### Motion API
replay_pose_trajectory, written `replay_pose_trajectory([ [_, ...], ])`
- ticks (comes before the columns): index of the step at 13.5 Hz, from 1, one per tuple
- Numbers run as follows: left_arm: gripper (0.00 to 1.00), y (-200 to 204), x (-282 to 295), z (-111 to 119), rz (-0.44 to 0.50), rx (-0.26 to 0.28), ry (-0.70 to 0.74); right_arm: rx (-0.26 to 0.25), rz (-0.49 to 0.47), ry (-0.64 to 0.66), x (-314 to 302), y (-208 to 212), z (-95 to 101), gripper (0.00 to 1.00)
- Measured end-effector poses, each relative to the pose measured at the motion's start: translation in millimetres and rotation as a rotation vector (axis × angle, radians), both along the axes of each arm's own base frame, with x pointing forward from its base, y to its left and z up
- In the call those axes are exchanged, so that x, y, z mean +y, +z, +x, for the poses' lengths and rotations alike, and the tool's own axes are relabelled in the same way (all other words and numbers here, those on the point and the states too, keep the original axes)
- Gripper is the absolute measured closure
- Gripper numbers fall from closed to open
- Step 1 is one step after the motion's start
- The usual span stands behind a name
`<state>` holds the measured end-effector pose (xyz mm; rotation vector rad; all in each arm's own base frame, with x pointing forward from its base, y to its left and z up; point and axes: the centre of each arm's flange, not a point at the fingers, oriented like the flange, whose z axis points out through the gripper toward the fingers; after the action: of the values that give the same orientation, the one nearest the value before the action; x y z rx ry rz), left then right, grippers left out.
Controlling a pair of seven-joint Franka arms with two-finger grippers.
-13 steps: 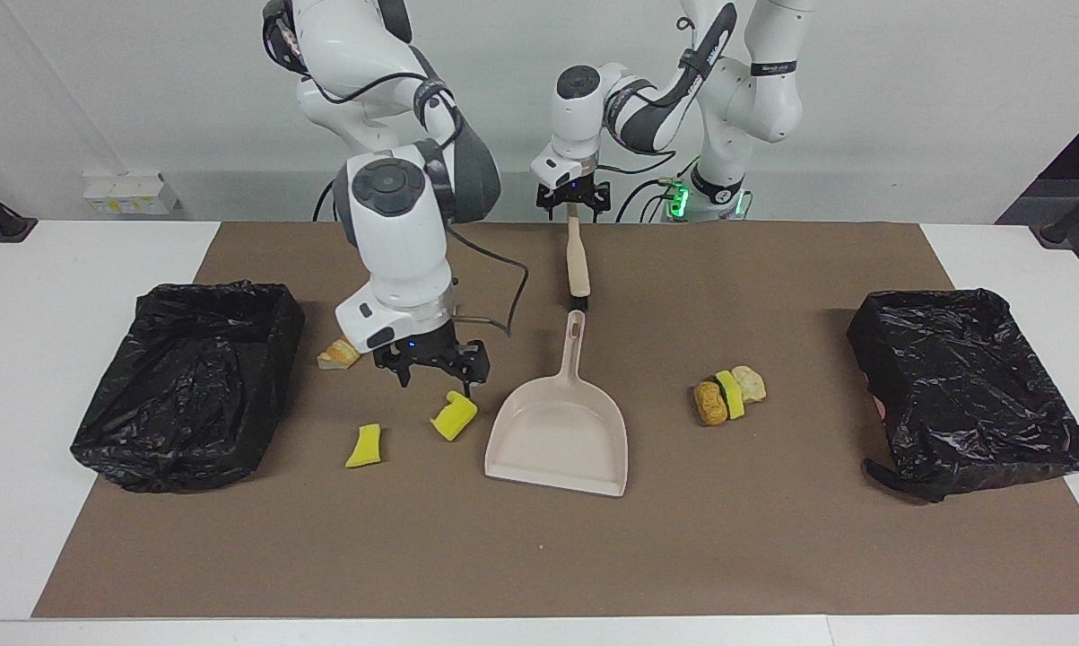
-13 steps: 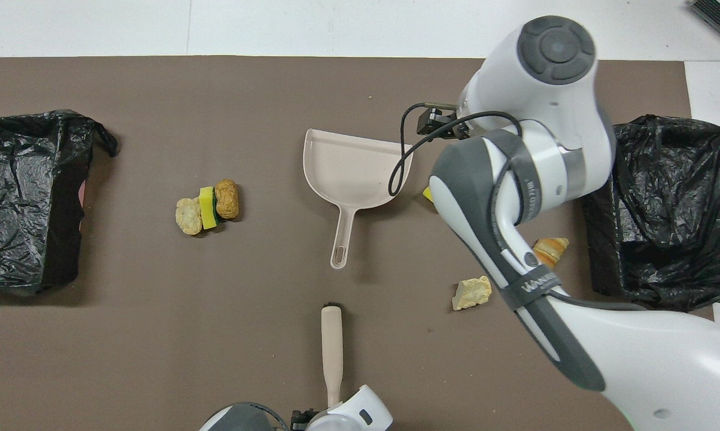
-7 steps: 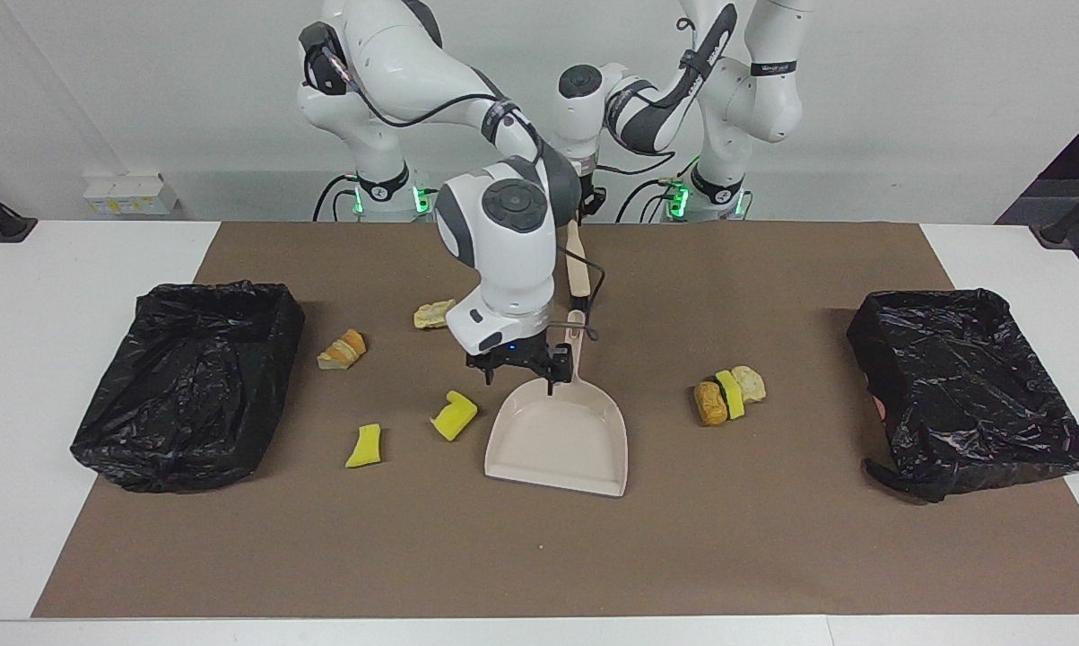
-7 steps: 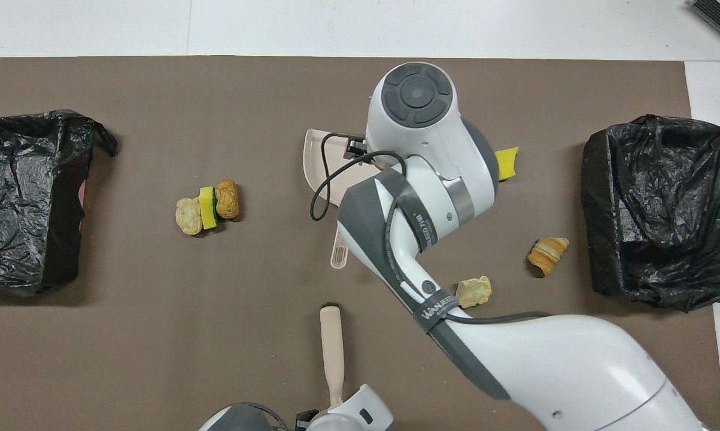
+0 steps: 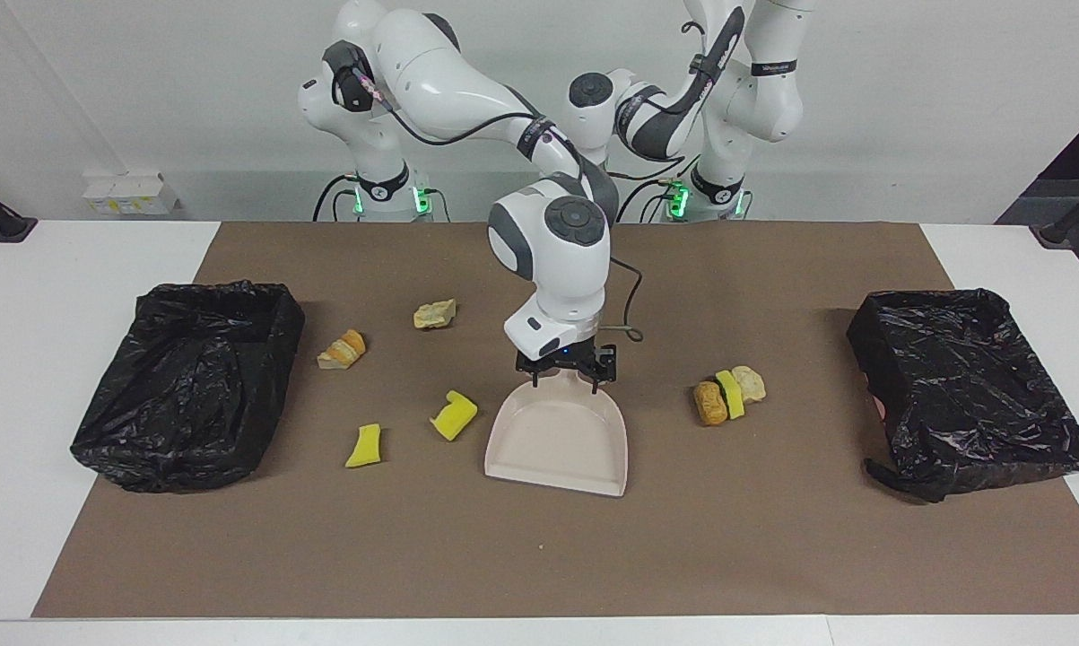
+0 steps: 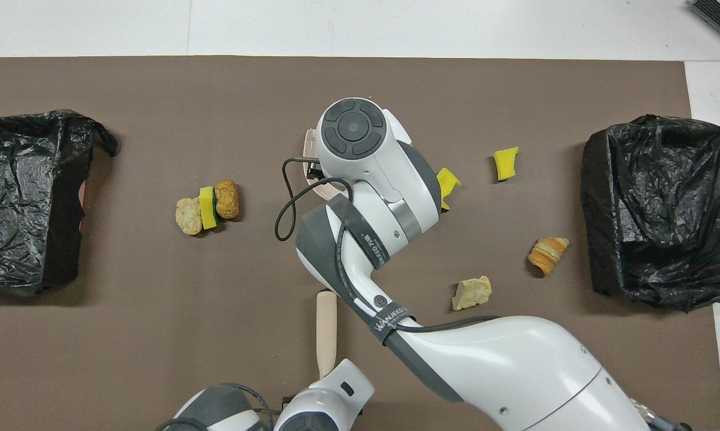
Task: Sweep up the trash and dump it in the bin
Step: 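Grasp the dustpan handle with the right gripper while the left gripper grasps the brush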
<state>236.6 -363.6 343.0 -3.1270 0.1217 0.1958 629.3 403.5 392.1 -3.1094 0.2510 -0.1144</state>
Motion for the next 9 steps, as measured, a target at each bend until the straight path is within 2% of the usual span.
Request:
replay_pose_trajectory([
  [5, 0.74, 33, 58, 74, 0.002, 0.046, 0.016, 0.035, -0.012, 0.038, 20, -12, -23.9, 0.0],
  [9, 0.74, 98, 139, 121, -0.038, 0.042, -0.029, 0.056, -0.029, 0.043, 12, -27, -40.4, 0.0],
])
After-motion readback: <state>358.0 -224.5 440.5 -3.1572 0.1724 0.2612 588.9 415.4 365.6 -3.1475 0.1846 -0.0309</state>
